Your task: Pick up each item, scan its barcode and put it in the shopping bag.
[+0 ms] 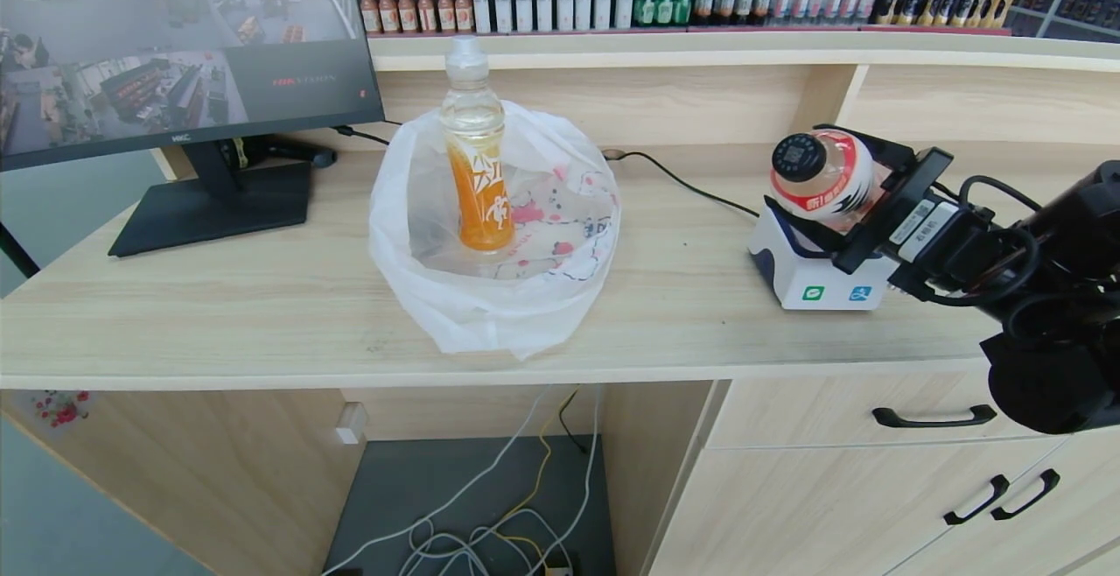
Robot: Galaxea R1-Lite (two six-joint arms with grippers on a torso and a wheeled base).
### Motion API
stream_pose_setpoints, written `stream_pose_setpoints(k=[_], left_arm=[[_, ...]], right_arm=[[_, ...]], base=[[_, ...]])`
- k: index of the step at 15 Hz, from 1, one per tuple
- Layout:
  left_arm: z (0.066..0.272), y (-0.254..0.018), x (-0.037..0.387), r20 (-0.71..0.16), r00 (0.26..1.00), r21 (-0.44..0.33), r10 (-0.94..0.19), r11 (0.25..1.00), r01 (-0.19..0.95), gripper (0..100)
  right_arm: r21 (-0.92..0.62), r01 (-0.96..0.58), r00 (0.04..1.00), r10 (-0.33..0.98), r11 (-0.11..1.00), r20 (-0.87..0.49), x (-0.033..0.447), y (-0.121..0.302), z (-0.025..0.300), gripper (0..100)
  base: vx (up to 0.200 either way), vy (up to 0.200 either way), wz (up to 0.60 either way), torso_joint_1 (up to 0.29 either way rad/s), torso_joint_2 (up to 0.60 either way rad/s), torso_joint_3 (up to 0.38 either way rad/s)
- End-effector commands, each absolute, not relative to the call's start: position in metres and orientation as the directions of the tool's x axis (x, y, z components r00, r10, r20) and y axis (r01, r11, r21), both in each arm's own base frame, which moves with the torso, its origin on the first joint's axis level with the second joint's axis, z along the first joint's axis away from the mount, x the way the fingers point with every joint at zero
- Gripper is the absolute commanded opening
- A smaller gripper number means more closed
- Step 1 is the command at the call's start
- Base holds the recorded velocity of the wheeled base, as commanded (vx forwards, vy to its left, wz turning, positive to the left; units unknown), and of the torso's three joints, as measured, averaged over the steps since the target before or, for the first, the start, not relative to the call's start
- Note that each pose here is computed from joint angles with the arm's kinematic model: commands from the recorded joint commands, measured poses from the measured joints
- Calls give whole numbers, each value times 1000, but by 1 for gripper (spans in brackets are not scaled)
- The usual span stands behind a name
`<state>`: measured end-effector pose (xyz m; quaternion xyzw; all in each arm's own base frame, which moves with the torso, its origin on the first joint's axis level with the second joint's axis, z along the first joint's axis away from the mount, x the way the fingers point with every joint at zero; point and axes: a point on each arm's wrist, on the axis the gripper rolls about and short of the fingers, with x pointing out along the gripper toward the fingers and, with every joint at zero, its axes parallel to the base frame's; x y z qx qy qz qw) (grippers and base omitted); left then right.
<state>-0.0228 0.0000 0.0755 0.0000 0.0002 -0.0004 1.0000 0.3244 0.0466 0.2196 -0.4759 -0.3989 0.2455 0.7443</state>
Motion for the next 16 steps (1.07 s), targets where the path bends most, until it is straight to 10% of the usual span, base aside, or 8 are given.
stream_pose_setpoints(k=[1, 16], left_arm=[[75, 0, -23, 0, 1000, 0, -2, 1000, 2, 100], [75, 0, -23, 0, 1000, 2, 0, 1000, 0, 100]], right_arm=[[-905, 17, 561, 745, 426, 361, 324, 47, 220, 0], [-898, 19, 566, 736, 439, 372, 310, 51, 224, 0]], base=[[0, 0, 0, 0, 0, 0], [0, 0, 0, 0, 0, 0]])
